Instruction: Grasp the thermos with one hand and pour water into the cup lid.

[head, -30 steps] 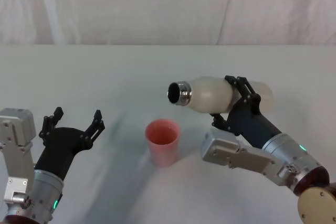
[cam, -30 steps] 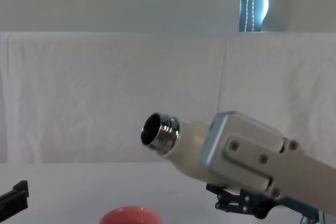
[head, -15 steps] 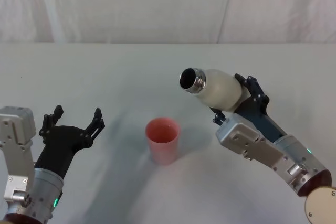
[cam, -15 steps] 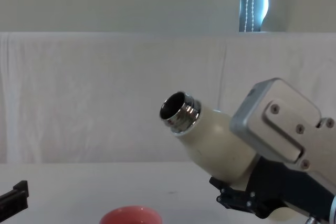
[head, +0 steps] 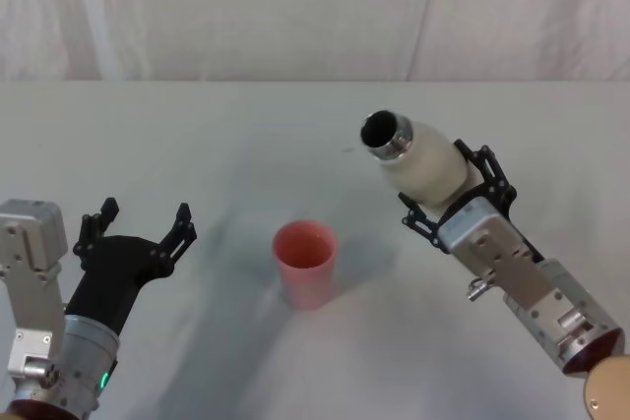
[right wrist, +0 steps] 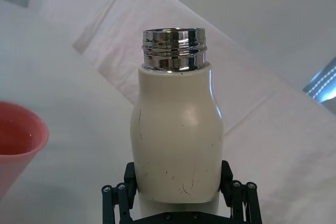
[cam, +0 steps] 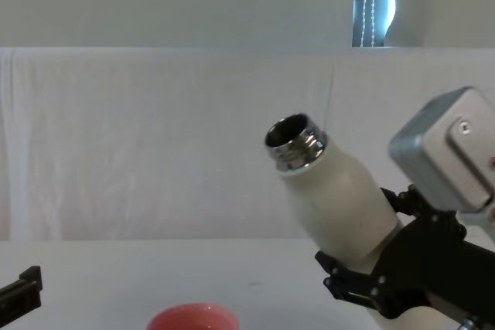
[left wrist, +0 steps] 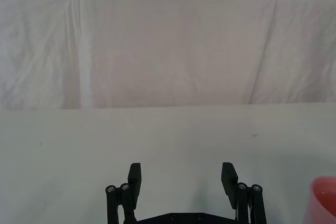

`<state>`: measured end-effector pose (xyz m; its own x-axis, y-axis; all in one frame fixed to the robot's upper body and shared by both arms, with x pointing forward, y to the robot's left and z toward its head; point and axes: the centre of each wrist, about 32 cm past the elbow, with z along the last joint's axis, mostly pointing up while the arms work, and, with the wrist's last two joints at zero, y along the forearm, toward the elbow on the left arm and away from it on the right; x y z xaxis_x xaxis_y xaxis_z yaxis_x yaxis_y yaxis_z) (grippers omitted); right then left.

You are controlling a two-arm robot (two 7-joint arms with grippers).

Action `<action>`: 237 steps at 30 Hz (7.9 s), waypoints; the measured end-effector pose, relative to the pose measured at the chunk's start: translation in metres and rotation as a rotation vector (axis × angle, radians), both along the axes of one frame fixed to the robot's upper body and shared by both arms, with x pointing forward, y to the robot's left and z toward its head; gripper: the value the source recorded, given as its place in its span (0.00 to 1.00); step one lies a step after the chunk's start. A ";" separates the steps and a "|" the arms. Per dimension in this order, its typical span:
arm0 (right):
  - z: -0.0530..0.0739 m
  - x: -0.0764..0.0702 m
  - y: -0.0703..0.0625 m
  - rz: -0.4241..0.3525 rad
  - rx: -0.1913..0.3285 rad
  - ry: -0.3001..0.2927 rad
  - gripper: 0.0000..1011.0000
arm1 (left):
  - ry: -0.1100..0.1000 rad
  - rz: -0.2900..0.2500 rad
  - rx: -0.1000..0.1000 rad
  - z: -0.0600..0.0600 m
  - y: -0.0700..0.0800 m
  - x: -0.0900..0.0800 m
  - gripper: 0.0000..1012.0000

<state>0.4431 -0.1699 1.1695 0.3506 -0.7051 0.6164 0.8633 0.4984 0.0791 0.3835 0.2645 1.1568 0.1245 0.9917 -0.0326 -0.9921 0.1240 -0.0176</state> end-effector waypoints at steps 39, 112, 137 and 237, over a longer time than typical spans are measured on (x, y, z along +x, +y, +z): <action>-0.012 -0.001 -0.006 -0.007 0.262 0.085 0.94 | 0.000 0.000 0.000 0.000 0.000 0.000 0.99; -0.031 0.021 -0.012 -0.056 0.579 0.246 0.95 | 0.000 0.000 0.000 0.000 0.000 0.000 0.99; -0.031 0.029 -0.012 -0.058 0.597 0.252 0.94 | 0.000 0.000 0.000 0.000 0.000 0.000 0.99; -0.046 -0.034 -0.021 -0.010 0.497 0.310 0.99 | 0.000 0.000 0.000 0.000 0.000 0.000 0.99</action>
